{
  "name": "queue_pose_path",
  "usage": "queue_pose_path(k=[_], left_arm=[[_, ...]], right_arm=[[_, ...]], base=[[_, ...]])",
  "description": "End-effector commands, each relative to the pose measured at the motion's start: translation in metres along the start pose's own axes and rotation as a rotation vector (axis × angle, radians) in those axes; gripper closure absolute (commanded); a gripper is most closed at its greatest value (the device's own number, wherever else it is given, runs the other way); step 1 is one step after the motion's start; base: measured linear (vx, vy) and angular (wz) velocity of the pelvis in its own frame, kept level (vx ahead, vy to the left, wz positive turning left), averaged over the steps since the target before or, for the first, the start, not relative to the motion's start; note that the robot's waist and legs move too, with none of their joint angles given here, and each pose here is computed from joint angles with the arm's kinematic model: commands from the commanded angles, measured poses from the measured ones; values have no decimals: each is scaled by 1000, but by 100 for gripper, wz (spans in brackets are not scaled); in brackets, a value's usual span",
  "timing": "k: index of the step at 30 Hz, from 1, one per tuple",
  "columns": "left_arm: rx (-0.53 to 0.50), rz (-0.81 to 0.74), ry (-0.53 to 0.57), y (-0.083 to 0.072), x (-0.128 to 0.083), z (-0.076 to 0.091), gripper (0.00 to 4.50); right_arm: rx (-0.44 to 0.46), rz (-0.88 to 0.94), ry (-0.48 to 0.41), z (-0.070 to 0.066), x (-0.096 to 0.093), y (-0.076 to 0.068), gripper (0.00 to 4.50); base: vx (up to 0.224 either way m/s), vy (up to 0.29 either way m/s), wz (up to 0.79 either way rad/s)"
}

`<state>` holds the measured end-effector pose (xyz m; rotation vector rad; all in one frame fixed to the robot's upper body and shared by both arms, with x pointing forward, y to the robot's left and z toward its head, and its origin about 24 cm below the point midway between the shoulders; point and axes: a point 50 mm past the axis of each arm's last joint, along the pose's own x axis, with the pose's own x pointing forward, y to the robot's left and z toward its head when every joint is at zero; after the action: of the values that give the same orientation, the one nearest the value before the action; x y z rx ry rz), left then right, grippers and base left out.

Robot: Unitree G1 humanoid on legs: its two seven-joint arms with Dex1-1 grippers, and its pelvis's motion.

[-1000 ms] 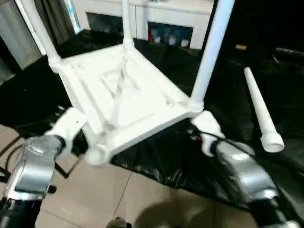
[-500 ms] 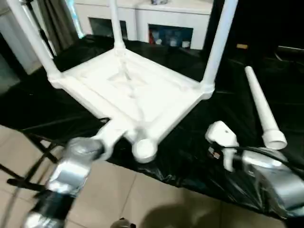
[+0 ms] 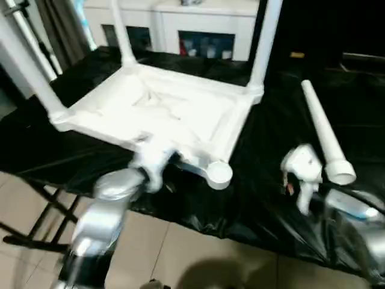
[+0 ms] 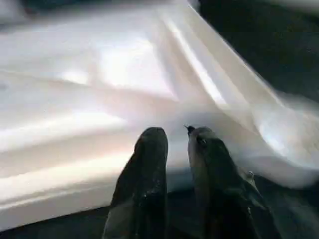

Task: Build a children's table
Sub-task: Rotate table base

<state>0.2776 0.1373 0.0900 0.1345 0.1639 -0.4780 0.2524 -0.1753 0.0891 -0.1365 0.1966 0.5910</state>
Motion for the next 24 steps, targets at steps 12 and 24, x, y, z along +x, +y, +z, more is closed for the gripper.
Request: queue_pose_path(k=[12,24], left_arm=[[122,343,-57,20,3,8,358],[13,308,-36,15,2,-1,358]], right_arm=[[222,-378,-31,-9,24,-6,71],[156,-373,9,-9,30,-4,71]], base=[[-13,52,-26],[-27,-13,-8]])
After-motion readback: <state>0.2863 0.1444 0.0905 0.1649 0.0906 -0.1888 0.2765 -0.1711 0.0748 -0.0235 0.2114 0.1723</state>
